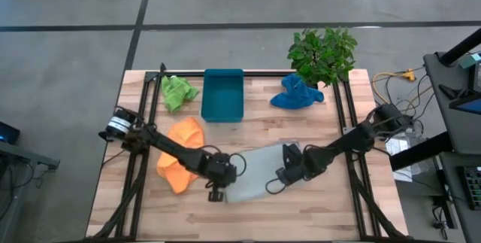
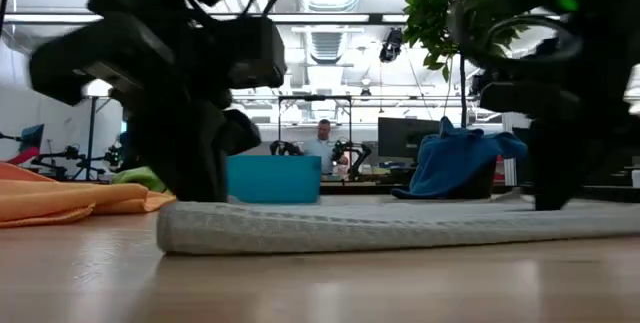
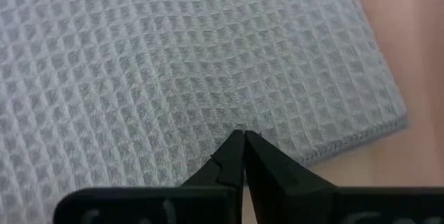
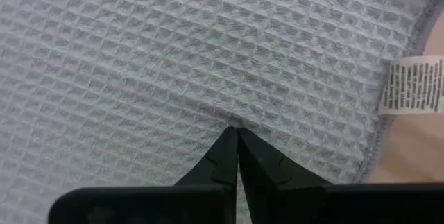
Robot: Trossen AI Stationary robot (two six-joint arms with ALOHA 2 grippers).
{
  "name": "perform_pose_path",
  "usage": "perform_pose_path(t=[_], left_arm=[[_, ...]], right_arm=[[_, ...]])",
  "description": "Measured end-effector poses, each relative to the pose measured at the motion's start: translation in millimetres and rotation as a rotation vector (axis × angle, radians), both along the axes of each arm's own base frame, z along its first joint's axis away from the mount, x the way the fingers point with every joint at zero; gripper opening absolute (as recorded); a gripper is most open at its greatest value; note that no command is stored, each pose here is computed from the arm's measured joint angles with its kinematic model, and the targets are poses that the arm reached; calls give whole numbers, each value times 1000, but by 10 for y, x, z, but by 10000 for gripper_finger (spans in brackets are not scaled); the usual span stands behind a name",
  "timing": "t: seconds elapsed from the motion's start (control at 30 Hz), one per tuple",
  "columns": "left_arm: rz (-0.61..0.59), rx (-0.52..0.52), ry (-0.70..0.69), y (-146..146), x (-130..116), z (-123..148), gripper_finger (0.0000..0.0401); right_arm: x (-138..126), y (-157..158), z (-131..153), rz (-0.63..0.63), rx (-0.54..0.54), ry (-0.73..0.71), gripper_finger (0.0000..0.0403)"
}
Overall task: Fold microfiber towels
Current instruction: Fold the grey microfiber cloth
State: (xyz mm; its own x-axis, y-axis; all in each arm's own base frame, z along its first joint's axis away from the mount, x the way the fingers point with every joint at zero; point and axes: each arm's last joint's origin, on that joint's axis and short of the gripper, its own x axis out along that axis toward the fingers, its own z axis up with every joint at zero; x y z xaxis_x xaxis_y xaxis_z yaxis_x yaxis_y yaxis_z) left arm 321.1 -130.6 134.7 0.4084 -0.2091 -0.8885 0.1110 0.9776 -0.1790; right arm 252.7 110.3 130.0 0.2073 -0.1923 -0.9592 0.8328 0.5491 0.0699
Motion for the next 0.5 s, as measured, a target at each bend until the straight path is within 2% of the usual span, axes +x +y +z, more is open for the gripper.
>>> perform_pose_path(t=[0.17, 0.5], left_arm=[[48, -84, -42, -177, -12, 14, 0], [235, -167, -79, -395, -9, -18, 0]], right_arm=[[166, -203, -10, 54, -2, -45, 9], [407, -656, 2, 127, -37, -127, 9]])
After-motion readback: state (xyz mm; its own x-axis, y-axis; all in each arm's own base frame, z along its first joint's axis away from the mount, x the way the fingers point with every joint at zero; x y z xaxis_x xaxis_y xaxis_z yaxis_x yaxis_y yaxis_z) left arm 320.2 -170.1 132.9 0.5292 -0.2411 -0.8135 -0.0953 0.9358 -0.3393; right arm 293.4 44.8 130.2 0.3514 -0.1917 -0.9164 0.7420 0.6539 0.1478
